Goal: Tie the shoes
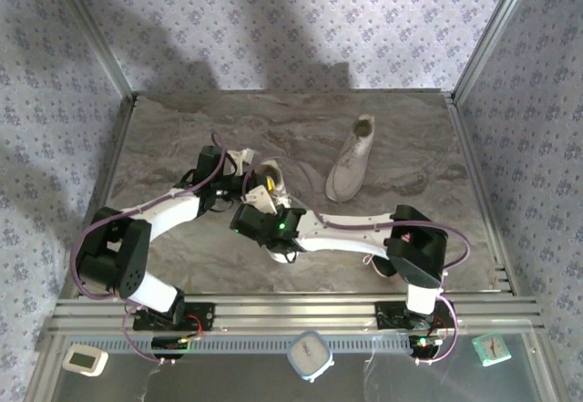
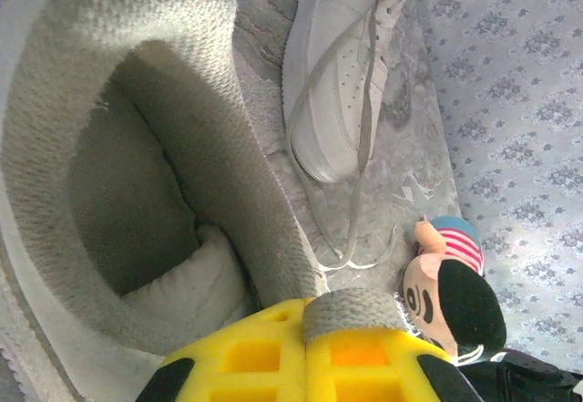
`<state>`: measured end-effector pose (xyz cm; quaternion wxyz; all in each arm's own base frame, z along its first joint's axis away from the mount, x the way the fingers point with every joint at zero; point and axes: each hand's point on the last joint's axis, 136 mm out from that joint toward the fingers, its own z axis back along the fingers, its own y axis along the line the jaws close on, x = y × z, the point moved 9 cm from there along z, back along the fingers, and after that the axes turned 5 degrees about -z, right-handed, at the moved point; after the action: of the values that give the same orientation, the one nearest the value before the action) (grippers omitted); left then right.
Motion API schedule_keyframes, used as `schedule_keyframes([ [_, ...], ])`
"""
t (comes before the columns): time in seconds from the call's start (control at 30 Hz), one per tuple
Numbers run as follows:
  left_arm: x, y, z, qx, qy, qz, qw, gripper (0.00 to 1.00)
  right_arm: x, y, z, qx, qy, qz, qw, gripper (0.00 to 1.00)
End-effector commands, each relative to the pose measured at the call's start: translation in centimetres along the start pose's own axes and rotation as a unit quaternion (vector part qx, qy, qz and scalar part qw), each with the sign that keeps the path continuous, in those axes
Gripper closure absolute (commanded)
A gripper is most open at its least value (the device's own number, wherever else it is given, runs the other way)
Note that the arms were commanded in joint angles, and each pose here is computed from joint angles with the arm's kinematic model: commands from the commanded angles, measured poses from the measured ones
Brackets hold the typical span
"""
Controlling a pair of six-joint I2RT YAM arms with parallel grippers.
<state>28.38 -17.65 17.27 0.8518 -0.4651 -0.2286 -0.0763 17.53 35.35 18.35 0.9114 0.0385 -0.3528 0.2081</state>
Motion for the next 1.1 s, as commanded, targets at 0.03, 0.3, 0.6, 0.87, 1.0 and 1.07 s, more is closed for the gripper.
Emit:
schedule_keyframes([
  [0.03, 0.7, -1.1, 0.7, -0.025, -0.011, -0.023, 0.999, 1.00, 0.6, -2.0, 1.0, 0.068, 0.011, -0.026, 0.997, 0.97],
  [0.3, 0.8, -1.1, 0.6, -0.029, -0.010, -0.014, 0.999, 1.00, 0.9, -4.0, 1.9, 0.101, 0.004, -0.067, 0.993, 0.98],
  [0.6, 1.4, -0.8, 0.0, -0.056, 0.020, 0.039, 0.997, 1.00, 1.4, -0.8, 2.4, -0.050, -0.035, -0.028, 0.998, 0.82],
  [0.87, 1.4, -0.6, 0.0, -0.054, 0.029, 0.042, 0.997, 1.00, 1.2, 1.4, 0.8, -0.140, -0.027, 0.021, 0.990, 0.74],
  [1.0, 1.3, -0.6, 0.0, -0.056, 0.030, 0.041, 0.997, 1.00, 1.1, 1.7, 0.0, -0.152, -0.017, 0.025, 0.988, 0.69],
  [1.07, 1.3, -0.6, 0.0, -0.057, 0.031, 0.041, 0.997, 1.00, 1.1, 1.7, -0.3, -0.159, -0.013, 0.027, 0.987, 0.68],
])
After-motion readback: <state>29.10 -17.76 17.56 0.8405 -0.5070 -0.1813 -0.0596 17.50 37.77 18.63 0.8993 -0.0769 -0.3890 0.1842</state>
